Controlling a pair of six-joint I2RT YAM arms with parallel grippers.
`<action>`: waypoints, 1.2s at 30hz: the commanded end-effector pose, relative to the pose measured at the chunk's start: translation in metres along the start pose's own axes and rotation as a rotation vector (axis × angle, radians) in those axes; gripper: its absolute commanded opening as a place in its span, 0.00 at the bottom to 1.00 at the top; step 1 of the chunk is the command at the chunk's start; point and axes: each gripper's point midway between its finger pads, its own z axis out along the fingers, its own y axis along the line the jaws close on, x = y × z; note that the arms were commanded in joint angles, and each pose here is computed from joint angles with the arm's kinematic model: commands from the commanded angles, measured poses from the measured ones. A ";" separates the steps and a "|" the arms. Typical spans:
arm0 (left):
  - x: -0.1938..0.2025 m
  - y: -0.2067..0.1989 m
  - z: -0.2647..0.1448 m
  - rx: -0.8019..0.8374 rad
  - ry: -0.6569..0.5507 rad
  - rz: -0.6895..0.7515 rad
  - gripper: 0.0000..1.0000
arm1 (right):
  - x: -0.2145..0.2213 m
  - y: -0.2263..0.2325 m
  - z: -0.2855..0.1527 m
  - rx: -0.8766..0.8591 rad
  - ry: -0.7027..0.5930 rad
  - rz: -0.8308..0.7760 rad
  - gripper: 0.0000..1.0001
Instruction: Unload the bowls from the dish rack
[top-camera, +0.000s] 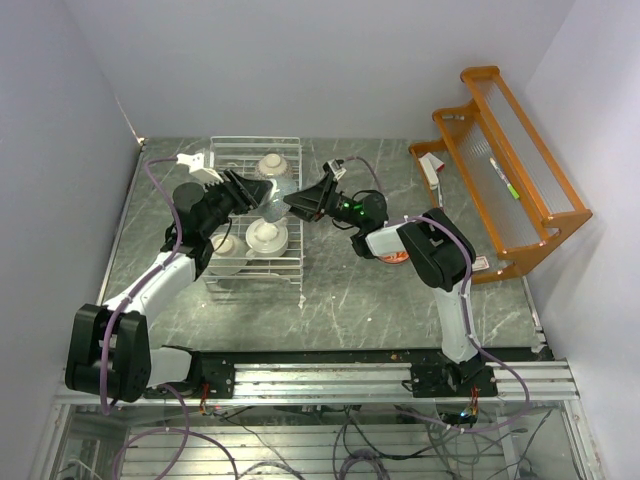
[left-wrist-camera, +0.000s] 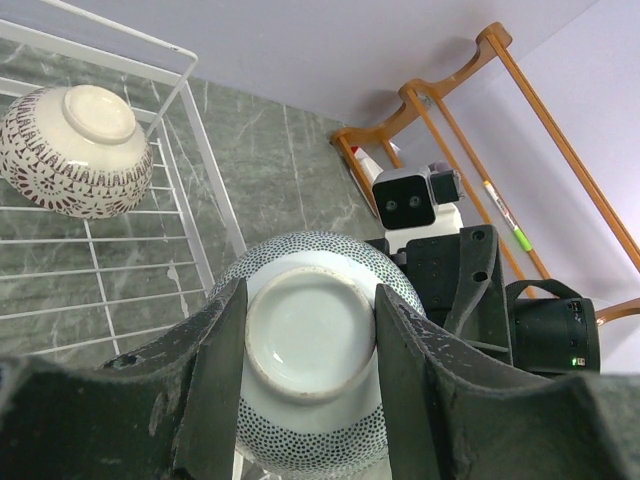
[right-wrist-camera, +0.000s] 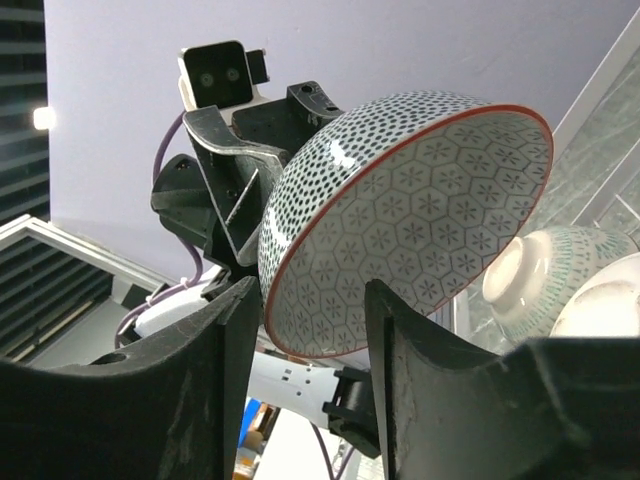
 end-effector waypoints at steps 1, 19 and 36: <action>-0.013 -0.018 0.000 0.073 -0.042 0.045 0.07 | 0.004 0.050 0.000 -0.218 0.001 -0.179 0.42; -0.007 -0.007 -0.005 0.029 -0.035 0.061 0.35 | 0.011 0.051 -0.004 -0.191 0.030 -0.240 0.00; -0.022 0.005 -0.043 -0.138 -0.082 0.158 0.88 | 0.000 0.066 -0.028 0.039 0.089 -0.451 0.00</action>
